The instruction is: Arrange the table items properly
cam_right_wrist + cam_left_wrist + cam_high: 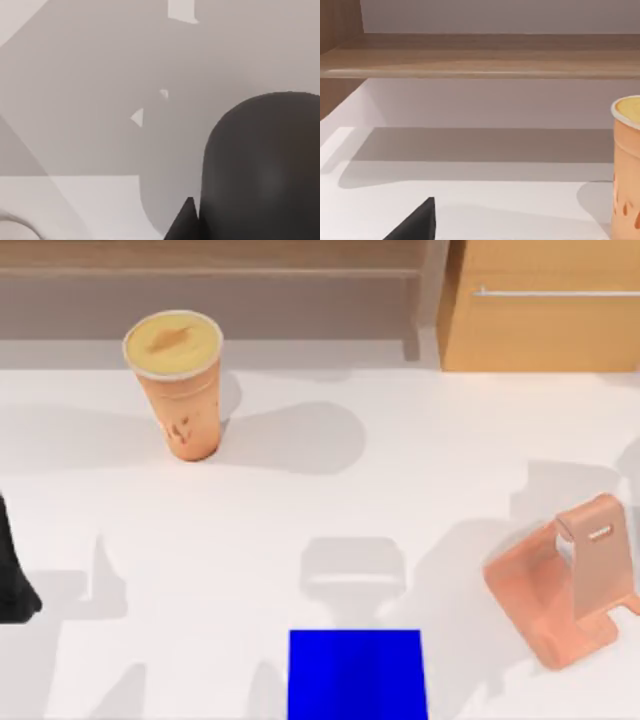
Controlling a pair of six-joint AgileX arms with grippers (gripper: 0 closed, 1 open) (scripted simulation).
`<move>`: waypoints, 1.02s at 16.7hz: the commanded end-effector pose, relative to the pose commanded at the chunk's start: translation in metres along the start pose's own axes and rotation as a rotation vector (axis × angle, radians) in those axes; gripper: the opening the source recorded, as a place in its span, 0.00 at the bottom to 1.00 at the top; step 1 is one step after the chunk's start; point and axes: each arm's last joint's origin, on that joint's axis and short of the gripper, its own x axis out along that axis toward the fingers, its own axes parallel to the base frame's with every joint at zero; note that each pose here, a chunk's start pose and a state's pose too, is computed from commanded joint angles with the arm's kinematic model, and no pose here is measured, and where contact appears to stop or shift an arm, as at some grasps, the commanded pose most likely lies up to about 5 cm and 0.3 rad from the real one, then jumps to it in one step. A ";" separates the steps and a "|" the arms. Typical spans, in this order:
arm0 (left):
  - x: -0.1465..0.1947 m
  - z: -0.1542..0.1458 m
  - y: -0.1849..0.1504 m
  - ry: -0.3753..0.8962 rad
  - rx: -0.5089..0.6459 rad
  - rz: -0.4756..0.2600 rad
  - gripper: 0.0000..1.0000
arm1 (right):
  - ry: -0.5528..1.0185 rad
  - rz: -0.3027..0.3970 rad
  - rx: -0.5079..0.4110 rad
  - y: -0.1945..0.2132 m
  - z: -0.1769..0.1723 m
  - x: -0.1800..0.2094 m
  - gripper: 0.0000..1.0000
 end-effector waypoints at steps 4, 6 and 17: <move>0.000 0.000 0.000 0.000 0.000 0.000 1.00 | 0.015 0.020 -0.005 0.002 0.000 -0.048 0.00; 0.000 0.000 0.000 0.000 0.000 0.000 1.00 | 0.010 0.012 -0.005 0.003 -0.001 -0.069 0.00; 0.000 0.000 0.000 0.000 0.000 0.000 1.00 | -0.056 -0.040 -0.131 0.022 0.034 -0.101 0.00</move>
